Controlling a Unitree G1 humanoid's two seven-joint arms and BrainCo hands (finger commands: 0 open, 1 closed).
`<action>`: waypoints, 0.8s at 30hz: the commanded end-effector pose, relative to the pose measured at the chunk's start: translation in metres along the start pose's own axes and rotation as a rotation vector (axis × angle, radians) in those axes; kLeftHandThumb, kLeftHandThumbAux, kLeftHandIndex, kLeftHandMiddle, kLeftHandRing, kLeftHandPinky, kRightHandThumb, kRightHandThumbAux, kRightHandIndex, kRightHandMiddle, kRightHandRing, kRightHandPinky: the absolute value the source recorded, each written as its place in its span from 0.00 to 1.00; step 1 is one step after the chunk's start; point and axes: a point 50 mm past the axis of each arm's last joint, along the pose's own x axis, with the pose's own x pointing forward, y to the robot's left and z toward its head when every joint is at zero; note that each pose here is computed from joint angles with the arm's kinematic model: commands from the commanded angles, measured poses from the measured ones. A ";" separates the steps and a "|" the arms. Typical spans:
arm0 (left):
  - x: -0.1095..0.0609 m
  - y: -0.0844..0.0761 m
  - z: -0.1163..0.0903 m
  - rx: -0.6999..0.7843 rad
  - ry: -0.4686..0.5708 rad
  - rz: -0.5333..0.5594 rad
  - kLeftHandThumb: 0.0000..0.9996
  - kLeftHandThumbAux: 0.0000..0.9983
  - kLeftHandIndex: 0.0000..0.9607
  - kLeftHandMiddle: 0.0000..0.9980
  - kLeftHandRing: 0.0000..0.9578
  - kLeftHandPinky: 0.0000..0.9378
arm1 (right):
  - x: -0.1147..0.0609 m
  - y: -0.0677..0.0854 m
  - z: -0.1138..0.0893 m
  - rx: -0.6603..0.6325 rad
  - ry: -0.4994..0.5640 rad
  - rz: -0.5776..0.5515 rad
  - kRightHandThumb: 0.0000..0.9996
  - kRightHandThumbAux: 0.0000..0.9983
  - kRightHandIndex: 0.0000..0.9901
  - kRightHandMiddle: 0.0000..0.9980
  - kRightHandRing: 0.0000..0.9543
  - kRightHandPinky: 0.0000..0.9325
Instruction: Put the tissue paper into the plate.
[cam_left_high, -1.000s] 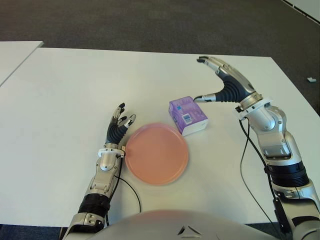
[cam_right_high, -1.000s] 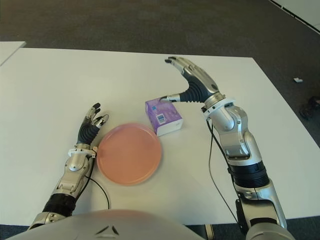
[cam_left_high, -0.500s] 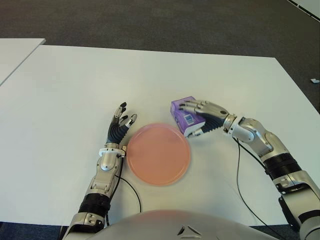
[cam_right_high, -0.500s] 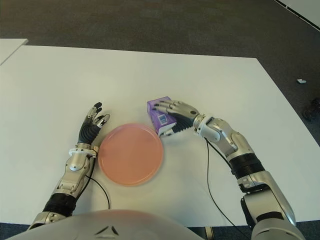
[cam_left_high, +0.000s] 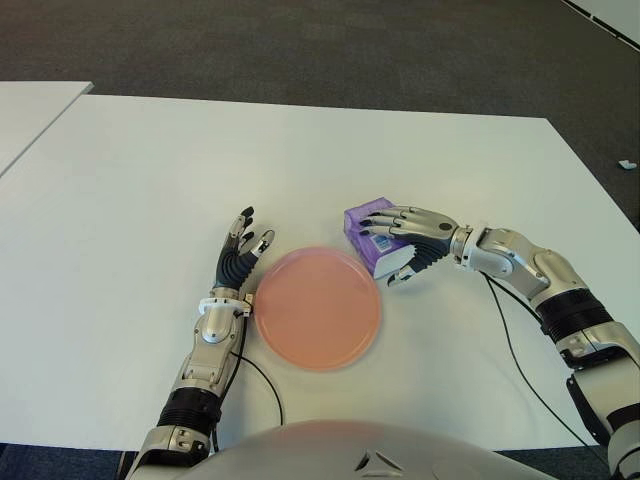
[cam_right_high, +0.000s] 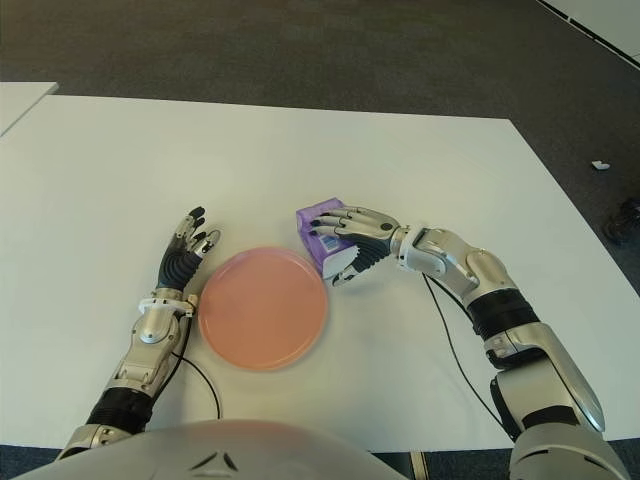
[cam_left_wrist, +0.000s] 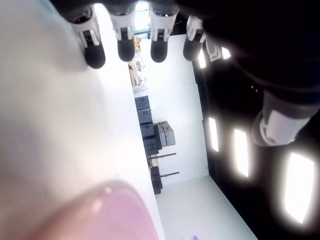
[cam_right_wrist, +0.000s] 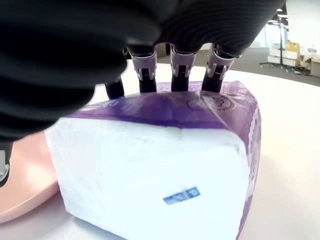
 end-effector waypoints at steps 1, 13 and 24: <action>-0.006 0.000 -0.010 -0.005 0.059 -0.007 0.00 0.49 0.00 0.00 0.00 0.00 | -0.003 0.023 -0.008 -0.007 0.044 0.140 0.30 0.37 0.00 0.00 0.00 0.00; -0.005 0.000 -0.011 0.002 0.056 -0.002 0.00 0.49 0.00 0.00 0.00 0.00 | 0.001 0.030 -0.016 0.035 0.075 0.125 0.29 0.34 0.00 0.00 0.00 0.00; -0.005 0.002 -0.012 0.017 0.054 0.009 0.00 0.48 0.00 0.00 0.00 0.00 | 0.002 0.031 -0.017 0.052 0.082 0.099 0.26 0.34 0.00 0.00 0.00 0.00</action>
